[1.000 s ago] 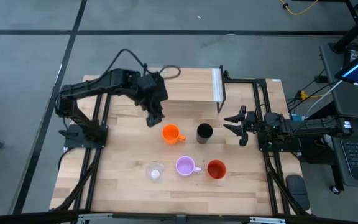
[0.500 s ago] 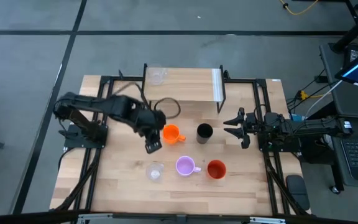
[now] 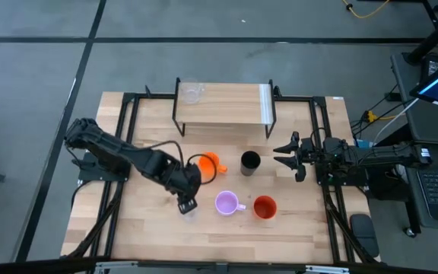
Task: Stack small to large cups/mugs on shelf
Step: Put the transparent mug on top of the shelf
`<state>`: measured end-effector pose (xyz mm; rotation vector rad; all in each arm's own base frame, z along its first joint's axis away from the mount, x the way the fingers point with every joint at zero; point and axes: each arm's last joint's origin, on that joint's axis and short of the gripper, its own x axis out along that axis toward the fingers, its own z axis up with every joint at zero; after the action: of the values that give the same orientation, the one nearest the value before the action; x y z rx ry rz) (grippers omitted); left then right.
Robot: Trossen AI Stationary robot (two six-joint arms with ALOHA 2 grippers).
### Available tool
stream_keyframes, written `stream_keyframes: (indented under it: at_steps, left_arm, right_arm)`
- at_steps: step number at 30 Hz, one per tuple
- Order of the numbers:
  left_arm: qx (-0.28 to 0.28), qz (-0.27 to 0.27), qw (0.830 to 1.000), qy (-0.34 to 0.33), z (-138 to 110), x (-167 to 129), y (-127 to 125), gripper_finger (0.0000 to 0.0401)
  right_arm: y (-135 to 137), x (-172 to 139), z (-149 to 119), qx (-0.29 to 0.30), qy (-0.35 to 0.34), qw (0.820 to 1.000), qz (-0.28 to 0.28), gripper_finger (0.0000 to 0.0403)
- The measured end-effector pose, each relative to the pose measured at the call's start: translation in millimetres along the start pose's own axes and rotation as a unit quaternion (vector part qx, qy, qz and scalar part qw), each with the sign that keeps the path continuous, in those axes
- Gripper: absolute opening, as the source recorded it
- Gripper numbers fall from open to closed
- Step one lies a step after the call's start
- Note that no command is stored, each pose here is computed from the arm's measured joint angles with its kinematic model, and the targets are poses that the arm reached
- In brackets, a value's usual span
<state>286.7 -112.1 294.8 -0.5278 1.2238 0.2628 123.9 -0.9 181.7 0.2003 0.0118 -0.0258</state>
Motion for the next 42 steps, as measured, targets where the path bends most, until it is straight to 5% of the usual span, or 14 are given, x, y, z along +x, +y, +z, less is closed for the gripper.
stream_keyframes:
  at_steps: [18, 27, 42]
  left_arm:
    - [-0.056, 0.024, 0.998, 0.025, -31, 48, 9, 0.0188]
    - [-0.058, -0.006, 0.998, 0.008, -32, 59, 8, 0.0188]
    - [-0.053, 0.023, 0.998, 0.025, -39, 80, 16, 0.0188]
  right_arm:
    - [0, 0, 0, -0.008, 0.000, 1.000, -0.001, 0.0154]
    - [0, 0, 0, -0.013, 0.000, 1.000, -0.001, 0.0154]
    - [0, 0, 0, -0.013, 0.000, 1.000, -0.001, 0.0154]
